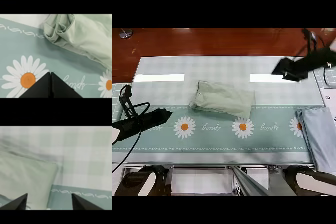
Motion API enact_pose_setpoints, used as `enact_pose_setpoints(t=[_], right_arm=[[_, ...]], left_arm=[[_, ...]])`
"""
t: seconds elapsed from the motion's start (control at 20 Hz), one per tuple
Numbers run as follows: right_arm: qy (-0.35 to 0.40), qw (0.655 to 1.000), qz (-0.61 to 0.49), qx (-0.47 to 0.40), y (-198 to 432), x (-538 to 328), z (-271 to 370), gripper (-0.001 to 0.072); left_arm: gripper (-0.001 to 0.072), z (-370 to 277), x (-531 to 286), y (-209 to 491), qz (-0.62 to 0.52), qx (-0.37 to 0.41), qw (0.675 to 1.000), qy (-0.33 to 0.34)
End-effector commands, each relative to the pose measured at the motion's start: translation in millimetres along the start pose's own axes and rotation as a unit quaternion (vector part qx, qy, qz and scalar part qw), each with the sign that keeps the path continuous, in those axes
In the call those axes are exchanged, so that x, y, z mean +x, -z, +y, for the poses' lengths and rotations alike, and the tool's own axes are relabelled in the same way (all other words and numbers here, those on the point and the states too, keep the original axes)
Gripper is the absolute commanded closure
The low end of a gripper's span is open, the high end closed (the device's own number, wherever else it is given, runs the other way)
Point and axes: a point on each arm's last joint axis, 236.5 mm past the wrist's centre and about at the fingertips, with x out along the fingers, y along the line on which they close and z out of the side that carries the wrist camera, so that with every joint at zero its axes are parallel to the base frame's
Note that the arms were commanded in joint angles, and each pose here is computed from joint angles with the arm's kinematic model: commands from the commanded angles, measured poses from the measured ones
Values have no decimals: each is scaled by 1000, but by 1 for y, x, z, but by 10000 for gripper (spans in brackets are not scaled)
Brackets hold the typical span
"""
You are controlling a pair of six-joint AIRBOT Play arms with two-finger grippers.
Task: Fold the shirts.
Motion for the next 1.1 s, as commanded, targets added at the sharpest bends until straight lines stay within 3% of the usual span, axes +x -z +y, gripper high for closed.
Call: enact_pose_setpoints(t=[0.0, 0.15, 0.3, 0.65, 0.7, 0.8, 0.85, 1.05], right_arm=[[-31, 987, -19, 156, 65, 42, -55, 84], [-105, 977, 77, 166, 117, 86, -34, 84], [-155, 964, 121, 181, 125, 118, -10, 84], [-161, 961, 174, 143, 108, 168, 42, 105], [-157, 961, 185, 132, 108, 173, 49, 202], [-155, 963, 198, 101, 108, 180, 66, 561], [-158, 965, 197, 69, 106, 179, 76, 672], [-154, 976, 140, -63, 49, 133, 118, 673]], left_arm=[[683, -5, 1, 1, 1, -5, 1000, 10], [684, -6, 1, 1, 2, -6, 1000, 12], [684, -11, 1, 1, 1, -14, 1000, 21], [683, -15, 1, 0, 0, -21, 999, 30], [683, -15, 0, -1, -3, -21, 999, 30], [684, -15, 0, -6, -12, -21, 999, 30], [684, -15, 0, -8, -18, -21, 999, 30], [683, -15, 0, -10, -21, -22, 999, 30]])
